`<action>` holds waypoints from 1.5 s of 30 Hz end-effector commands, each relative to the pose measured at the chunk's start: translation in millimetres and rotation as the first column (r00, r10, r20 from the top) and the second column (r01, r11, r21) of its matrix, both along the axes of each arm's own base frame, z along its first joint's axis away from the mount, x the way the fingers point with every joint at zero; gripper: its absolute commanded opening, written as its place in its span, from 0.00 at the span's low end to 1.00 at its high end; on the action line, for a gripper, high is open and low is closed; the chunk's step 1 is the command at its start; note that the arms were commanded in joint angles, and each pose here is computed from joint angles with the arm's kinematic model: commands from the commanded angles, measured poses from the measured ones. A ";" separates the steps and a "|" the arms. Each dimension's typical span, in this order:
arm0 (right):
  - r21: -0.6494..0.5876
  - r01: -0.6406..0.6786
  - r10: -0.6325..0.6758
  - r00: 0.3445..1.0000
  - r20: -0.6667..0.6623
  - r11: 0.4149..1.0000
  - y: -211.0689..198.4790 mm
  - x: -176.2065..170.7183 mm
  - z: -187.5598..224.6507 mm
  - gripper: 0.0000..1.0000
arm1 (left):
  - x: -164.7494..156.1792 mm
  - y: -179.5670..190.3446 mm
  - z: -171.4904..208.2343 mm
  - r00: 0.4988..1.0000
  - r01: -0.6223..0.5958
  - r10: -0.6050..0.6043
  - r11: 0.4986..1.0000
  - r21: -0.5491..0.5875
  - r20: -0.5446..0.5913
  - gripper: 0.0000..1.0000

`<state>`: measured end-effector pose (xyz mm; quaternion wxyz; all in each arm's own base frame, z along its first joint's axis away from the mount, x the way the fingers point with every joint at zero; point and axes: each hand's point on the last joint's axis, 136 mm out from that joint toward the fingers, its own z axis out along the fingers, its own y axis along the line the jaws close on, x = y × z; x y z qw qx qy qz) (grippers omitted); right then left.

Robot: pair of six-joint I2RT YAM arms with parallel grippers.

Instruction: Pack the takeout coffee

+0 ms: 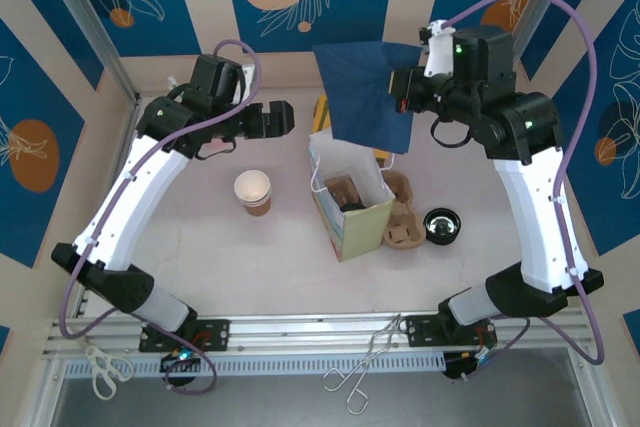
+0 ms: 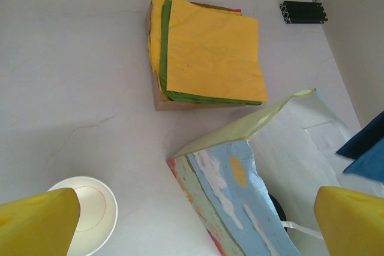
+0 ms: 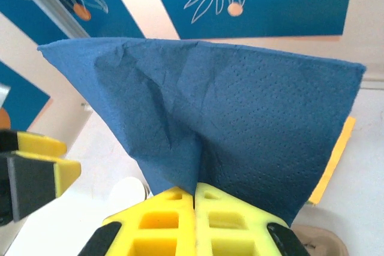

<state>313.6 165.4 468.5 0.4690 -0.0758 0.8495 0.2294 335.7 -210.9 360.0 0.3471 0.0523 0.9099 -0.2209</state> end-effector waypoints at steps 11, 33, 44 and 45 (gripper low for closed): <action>-0.283 0.003 -0.046 0.989 -0.144 0.959 -7.0 -27.9 -62.3 0.00 | -14.0 1.2 8.8 0.999 0.005 -0.003 0.999 -0.042 0.038 1.00; -0.435 -0.105 -0.083 0.917 -0.391 0.894 13.6 -45.0 -137.9 0.00 | -11.1 1.0 -1.9 0.999 0.006 -0.006 1.000 -0.018 0.031 1.00; -0.396 -0.152 -0.013 0.923 -0.385 0.905 37.7 -42.6 -134.7 0.42 | -11.6 2.5 -3.1 1.000 0.003 -0.003 1.000 -0.013 0.031 1.00; -0.394 -0.148 -0.012 0.926 -0.376 0.907 37.5 -42.0 -132.2 0.49 | -11.5 3.0 -3.3 1.000 0.002 -0.001 1.000 -0.012 0.031 1.00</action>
